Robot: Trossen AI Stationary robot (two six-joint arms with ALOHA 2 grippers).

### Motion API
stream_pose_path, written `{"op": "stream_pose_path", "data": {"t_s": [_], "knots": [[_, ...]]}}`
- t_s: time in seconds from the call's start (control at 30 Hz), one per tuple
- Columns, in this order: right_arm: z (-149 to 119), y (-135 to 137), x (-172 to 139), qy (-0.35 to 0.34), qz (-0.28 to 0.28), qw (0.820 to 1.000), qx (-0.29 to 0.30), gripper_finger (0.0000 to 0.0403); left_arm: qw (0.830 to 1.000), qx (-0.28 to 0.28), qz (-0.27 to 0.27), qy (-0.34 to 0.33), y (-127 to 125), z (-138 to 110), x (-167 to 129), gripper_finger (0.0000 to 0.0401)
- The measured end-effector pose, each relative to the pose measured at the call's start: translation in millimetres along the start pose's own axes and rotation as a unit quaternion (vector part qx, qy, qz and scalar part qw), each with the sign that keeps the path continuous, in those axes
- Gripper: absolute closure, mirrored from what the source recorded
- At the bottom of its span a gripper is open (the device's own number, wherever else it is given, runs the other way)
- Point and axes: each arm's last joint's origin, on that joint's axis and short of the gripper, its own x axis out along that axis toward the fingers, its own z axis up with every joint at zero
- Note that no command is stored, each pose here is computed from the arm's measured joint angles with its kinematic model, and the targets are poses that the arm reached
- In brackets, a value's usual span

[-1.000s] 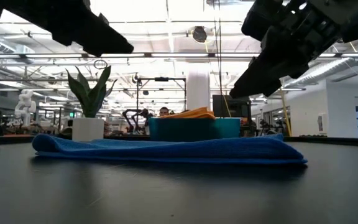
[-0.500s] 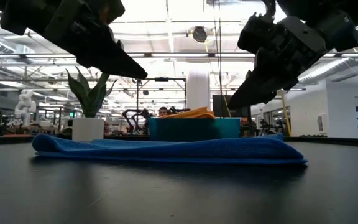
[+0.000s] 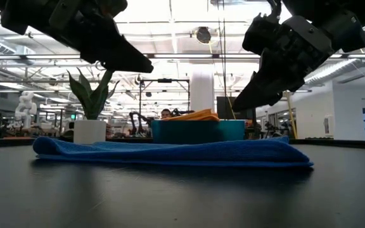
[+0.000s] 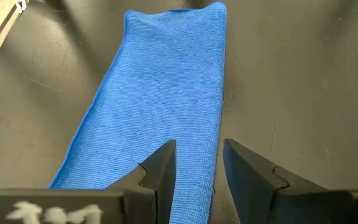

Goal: Fold microfiber towels
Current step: Fold the blue microfiber cloth

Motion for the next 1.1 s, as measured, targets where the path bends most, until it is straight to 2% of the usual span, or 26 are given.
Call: {"op": "stream_pose_path", "data": {"t_s": [0.53, 0.7, 1.1], "knots": [[-1, 0, 0, 0.004, 0.000, 1.000, 0.011, 0.0279, 1.000, -0.001, -0.004, 0.010, -2, -2, -1, 0.0265], [-3, -5, 1, 0.030, 0.009, 0.997, 0.064, 0.0279, 1.000, -0.001, -0.003, 0.009, -2, -2, -1, 0.0265], [-10, -14, 1, 0.103, 0.025, 0.987, 0.124, 0.0279, 1.000, -0.002, 0.000, 0.009, -2, -2, -1, 0.0265]]}}
